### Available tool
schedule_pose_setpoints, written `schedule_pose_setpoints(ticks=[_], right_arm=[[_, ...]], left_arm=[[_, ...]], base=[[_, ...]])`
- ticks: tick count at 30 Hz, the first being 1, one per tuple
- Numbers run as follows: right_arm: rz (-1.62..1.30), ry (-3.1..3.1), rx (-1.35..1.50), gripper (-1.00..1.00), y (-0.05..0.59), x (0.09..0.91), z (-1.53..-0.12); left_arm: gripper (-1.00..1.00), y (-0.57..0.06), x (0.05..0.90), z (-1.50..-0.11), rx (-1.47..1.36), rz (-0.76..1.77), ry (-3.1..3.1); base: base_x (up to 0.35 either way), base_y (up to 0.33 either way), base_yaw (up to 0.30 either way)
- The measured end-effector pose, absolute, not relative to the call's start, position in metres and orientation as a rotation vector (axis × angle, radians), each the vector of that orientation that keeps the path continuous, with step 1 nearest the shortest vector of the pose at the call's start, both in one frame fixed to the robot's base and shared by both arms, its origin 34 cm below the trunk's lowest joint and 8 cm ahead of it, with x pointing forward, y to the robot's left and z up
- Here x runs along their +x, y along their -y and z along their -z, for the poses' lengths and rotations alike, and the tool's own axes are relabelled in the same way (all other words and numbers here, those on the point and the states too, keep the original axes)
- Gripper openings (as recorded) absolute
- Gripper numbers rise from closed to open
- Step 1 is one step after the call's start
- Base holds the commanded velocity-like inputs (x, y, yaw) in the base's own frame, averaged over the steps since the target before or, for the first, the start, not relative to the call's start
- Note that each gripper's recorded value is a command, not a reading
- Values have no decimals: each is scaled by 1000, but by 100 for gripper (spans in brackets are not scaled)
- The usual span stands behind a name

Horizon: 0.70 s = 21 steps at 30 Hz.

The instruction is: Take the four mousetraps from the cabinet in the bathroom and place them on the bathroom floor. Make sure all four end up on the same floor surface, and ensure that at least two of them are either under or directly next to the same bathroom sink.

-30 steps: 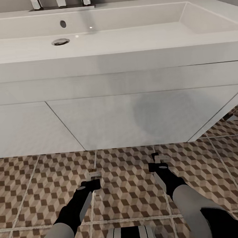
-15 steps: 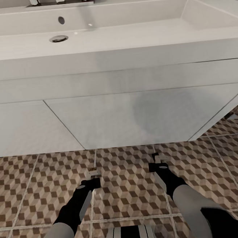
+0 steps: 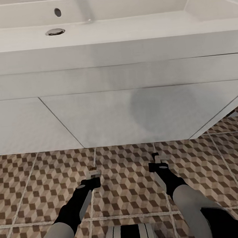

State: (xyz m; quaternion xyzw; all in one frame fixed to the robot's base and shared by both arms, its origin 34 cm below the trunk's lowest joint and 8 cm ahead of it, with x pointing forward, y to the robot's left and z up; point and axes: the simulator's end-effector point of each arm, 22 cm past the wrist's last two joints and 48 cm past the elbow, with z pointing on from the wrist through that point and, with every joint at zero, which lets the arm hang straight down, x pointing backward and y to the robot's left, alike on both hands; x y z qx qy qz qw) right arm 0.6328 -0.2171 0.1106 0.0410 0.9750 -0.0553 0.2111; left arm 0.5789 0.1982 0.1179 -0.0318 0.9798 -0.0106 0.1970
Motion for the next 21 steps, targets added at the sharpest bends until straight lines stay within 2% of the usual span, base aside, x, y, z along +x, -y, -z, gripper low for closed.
schedule_pose_setpoints(ticks=[21], right_arm=[[156, -2730, 110, -100, 217, 625, -99]], left_arm=[[-100, -199, 586, -117, -98, 34, -2728]], base=[[0, 0, 0]])
